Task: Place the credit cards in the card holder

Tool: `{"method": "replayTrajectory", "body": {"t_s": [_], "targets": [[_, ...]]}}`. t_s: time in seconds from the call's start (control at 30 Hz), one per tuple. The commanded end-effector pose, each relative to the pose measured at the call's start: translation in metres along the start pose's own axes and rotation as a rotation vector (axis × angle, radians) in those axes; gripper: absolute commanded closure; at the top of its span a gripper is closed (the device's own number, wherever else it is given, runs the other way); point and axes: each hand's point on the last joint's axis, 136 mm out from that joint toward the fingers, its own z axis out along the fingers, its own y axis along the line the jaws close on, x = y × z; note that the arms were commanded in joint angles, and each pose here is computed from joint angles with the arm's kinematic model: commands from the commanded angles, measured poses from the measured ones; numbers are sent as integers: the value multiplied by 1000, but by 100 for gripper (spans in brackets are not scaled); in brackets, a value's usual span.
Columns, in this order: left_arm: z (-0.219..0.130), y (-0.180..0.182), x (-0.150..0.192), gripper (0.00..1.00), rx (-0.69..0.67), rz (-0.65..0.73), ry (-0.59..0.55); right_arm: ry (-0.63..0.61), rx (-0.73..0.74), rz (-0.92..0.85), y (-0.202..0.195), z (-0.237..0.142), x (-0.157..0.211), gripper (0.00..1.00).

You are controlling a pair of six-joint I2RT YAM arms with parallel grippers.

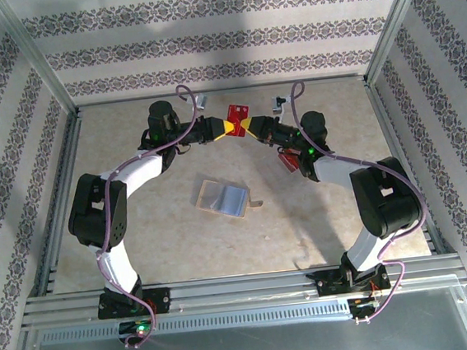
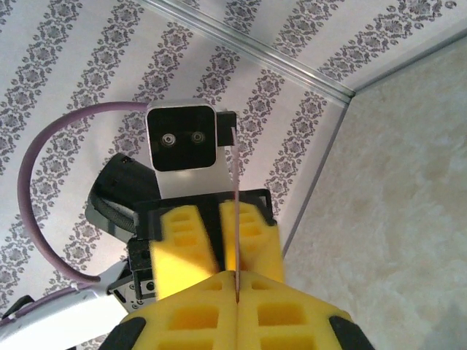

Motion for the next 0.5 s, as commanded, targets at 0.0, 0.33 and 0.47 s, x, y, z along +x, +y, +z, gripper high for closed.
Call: {"method": "replayTrajectory", "body": {"t_s": [0.0,0.33,0.47], "targets": [[-4,-18,2,57,3,68,25,-4,-2,-10,-2,-6,9,100],[-84,22,53,67,-357,1,164,131,225,112,-37,-40,98,100],[-118,57,97,88,-618,17,350,259,335,197,-57,-45,161,100]]}}
